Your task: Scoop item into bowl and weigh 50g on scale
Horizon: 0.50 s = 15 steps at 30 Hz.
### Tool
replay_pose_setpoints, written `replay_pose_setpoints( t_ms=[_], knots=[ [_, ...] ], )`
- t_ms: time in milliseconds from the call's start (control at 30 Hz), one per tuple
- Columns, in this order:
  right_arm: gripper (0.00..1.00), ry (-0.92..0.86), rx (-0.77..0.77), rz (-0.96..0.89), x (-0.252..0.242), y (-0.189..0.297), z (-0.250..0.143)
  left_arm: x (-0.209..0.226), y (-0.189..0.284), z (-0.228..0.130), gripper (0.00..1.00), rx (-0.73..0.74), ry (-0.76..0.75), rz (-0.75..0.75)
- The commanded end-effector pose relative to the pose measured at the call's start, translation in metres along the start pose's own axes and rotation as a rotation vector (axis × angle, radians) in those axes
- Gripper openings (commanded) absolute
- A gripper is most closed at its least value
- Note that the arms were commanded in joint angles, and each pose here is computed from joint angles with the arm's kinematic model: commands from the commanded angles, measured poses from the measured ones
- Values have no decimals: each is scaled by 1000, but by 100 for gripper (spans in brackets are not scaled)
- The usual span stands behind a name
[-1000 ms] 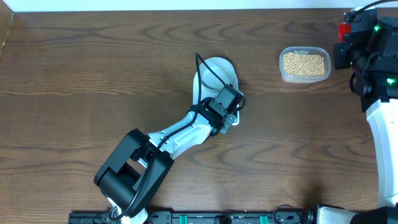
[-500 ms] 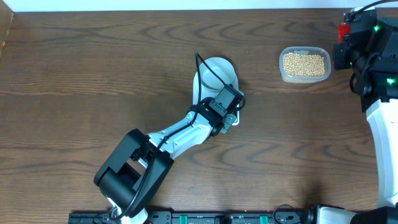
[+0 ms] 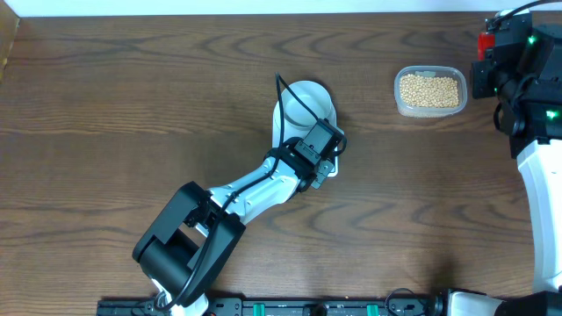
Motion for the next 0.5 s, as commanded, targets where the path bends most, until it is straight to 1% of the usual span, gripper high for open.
replay_pose_setpoints(
  t_ms=[0, 467],
  knots=[
    [1, 9, -13, 1, -2, 1, 7, 2, -9, -15, 7, 42, -13, 17],
    [1, 9, -13, 1, -2, 1, 6, 5, -14, -20, 7, 59, -6, 20]
  ],
)
Point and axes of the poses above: each gripper's point midway between its finger pads, its own y axis back along the fingers, its own x axis along the line the jaws close on, z = x × y, the point moved 1 cm from there along y, back along the fingers, and after that the axes turned 8 degrees about -y, right-handed, at the moved point
